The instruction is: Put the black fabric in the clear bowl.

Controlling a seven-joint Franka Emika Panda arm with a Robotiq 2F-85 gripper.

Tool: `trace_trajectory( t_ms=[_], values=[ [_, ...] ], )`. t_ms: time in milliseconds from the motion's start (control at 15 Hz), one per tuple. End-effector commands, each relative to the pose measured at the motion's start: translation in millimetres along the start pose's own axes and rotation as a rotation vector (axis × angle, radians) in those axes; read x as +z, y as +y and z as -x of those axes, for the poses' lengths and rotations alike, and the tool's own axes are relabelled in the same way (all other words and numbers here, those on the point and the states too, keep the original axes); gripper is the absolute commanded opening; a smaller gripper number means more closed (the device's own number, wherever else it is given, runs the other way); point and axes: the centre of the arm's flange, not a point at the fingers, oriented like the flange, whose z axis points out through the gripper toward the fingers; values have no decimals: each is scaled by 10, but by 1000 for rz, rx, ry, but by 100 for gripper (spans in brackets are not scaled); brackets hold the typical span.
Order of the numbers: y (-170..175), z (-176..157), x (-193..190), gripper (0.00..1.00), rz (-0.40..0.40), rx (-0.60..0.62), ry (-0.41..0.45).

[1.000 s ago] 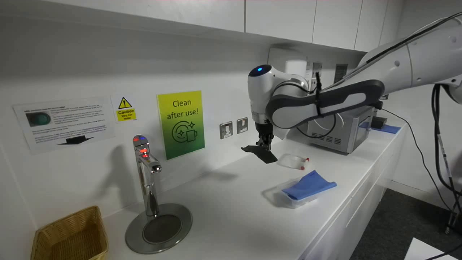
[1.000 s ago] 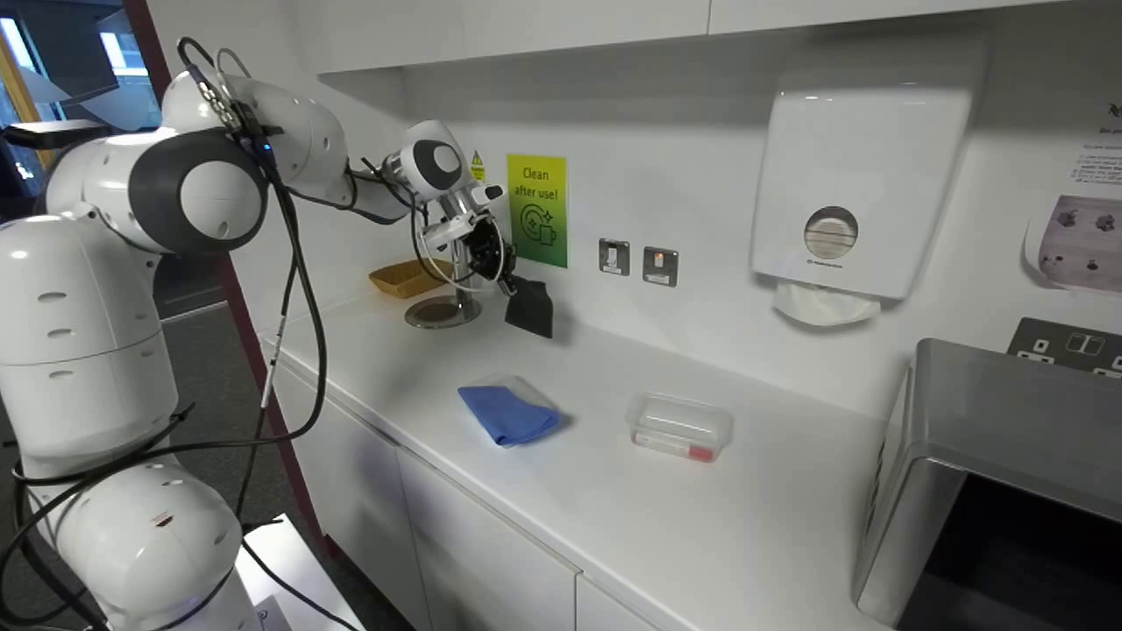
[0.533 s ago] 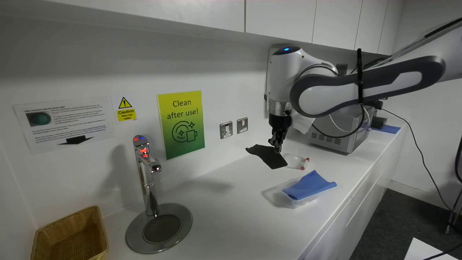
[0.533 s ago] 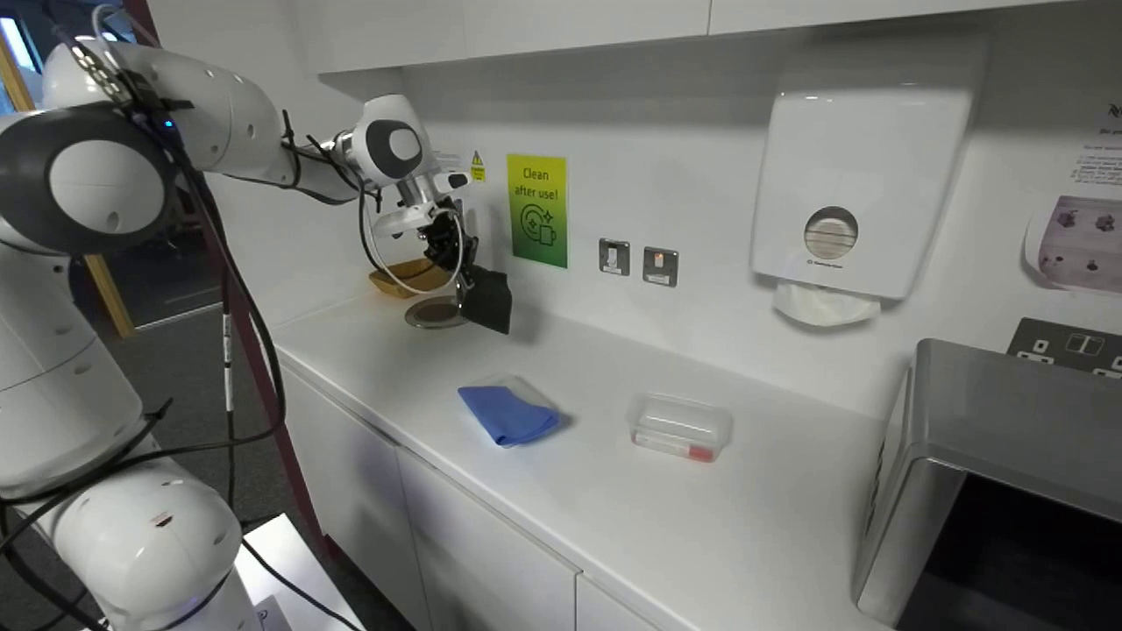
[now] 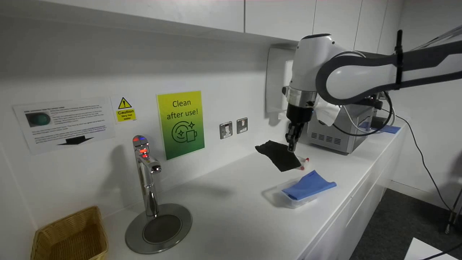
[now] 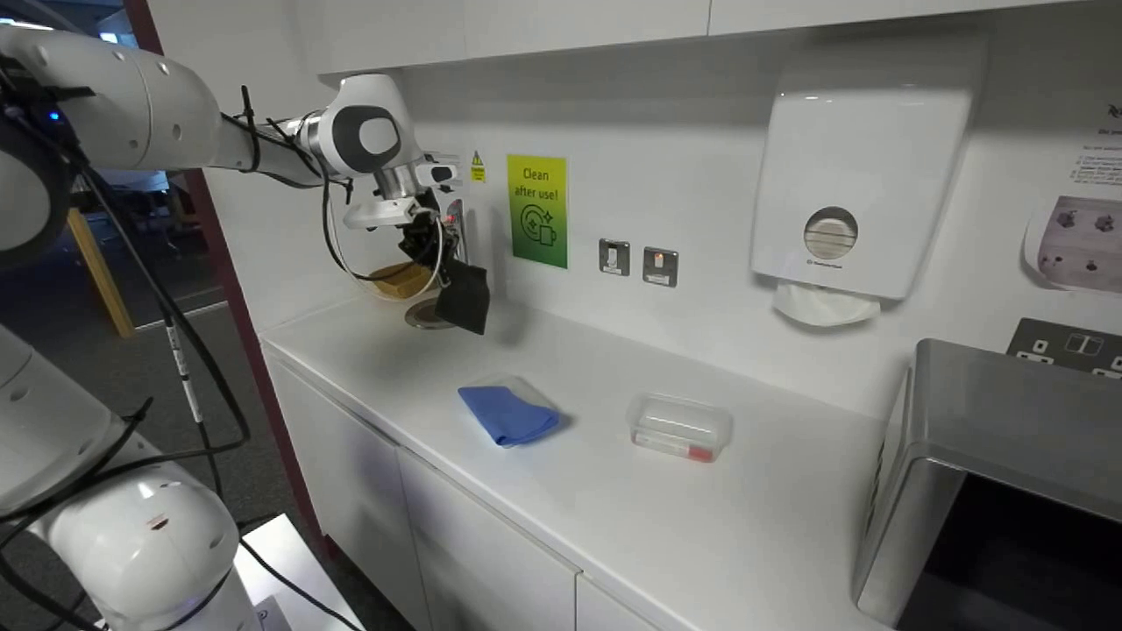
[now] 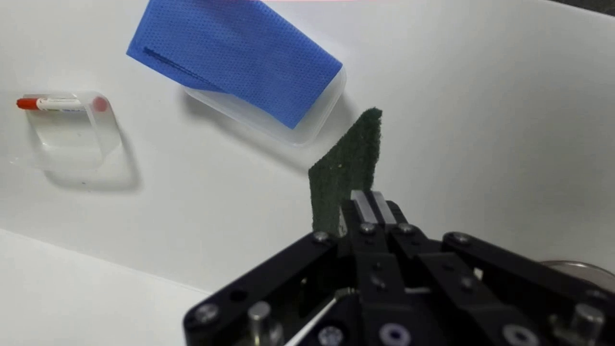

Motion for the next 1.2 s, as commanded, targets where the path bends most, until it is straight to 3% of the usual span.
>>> trace_trajectory(
  t_ms=[0, 333, 667, 1133],
  values=[
    [159, 234, -10, 0, -49, 19, 6],
    [541, 250, 159, 0, -147, 201, -30],
    [884, 291, 308, 0, -178, 313, -63],
    [782, 308, 331, 0, -240, 401, -87]
  ],
)
